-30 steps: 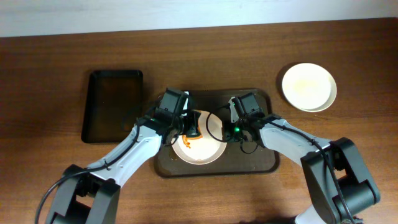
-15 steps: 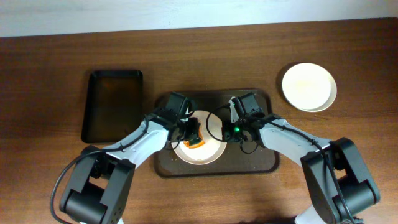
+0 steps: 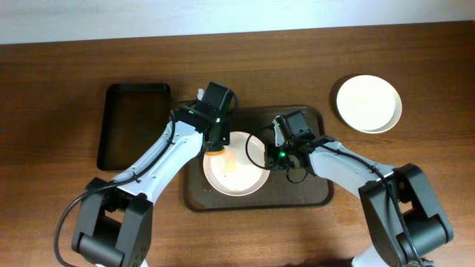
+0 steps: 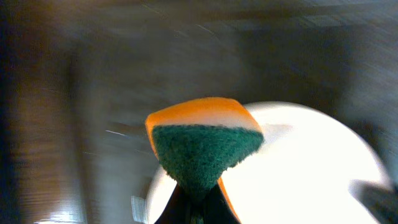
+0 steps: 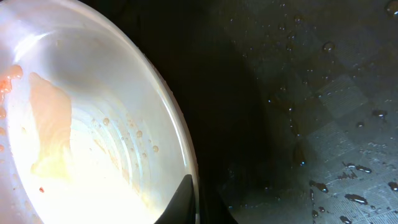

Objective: Clean dirty plates on tray and stack at the side
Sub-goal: 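Scrub the last plate with the sponge in the left gripper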

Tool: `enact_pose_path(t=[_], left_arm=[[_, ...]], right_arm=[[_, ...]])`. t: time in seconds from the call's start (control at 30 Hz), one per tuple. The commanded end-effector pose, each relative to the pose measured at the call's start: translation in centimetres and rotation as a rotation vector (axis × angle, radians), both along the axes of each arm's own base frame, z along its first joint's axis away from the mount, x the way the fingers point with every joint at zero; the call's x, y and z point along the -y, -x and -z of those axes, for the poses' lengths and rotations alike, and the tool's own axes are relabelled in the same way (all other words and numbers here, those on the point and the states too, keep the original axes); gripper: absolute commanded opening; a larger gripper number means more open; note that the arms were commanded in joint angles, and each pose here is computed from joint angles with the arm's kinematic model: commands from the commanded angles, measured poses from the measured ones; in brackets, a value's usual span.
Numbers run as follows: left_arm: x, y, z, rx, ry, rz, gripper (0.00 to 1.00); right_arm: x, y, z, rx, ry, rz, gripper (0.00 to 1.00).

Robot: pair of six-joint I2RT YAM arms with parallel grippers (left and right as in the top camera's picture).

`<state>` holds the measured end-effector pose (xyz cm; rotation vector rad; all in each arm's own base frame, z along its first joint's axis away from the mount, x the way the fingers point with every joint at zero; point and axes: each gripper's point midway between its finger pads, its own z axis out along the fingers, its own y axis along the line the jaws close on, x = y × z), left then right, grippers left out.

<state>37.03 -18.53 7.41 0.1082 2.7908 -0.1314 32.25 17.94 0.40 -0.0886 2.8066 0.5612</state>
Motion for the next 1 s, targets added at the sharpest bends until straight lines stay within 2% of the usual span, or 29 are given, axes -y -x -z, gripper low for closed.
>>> enact_pose_path(t=[0.0,0.07,0.17,0.27,0.33,0.4,0.47,0.5,0.67,0.8,0.97], left_arm=[[4.3,3.2,0.0,-0.148,0.247,0.118,0.00],[3.7,5.4,2.5,-0.238,0.249,0.080,0.00],[2.8,7.0,4.9,-0.272,0.234,0.068,0.00],[2.8,7.2,7.1,-0.227,0.260,0.077,0.00],[4.3,7.6,8.1,-0.191,0.375,0.125,0.00],[3.7,7.6,9.2,-0.148,0.363,0.121,0.00],[0.8,6.9,10.5,-0.101,0.204,0.052,0.00],[-2.1,6.3,11.0,-0.060,0.049,-0.007,0.00],[-7.5,3.8,9.6,0.082,-0.251,-0.119,0.00],[-8.9,0.8,5.9,0.185,-0.383,-0.174,0.00],[-8.3,-2.5,0.7,0.276,-0.412,-0.182,0.00]], right_arm=[[0.8,0.9,1.6,-0.041,0.055,0.009,0.04],[0.8,0.9,1.6,-0.041,0.055,0.009,0.04],[0.8,0.9,1.6,-0.041,0.055,0.009,0.04],[0.8,0.9,1.6,-0.041,0.055,0.009,0.04],[0.8,0.9,1.6,-0.042,0.055,0.009,0.04],[0.8,0.9,1.6,-0.042,0.055,0.009,0.04],[0.8,0.9,1.6,-0.042,0.055,0.009,0.04],[0.8,0.9,1.6,-0.042,0.055,0.009,0.04],[0.8,0.9,1.6,-0.043,0.055,0.009,0.04],[0.9,1.0,1.7,-0.048,0.058,0.009,0.04],[1.0,1.2,1.7,-0.055,0.061,0.009,0.04]])
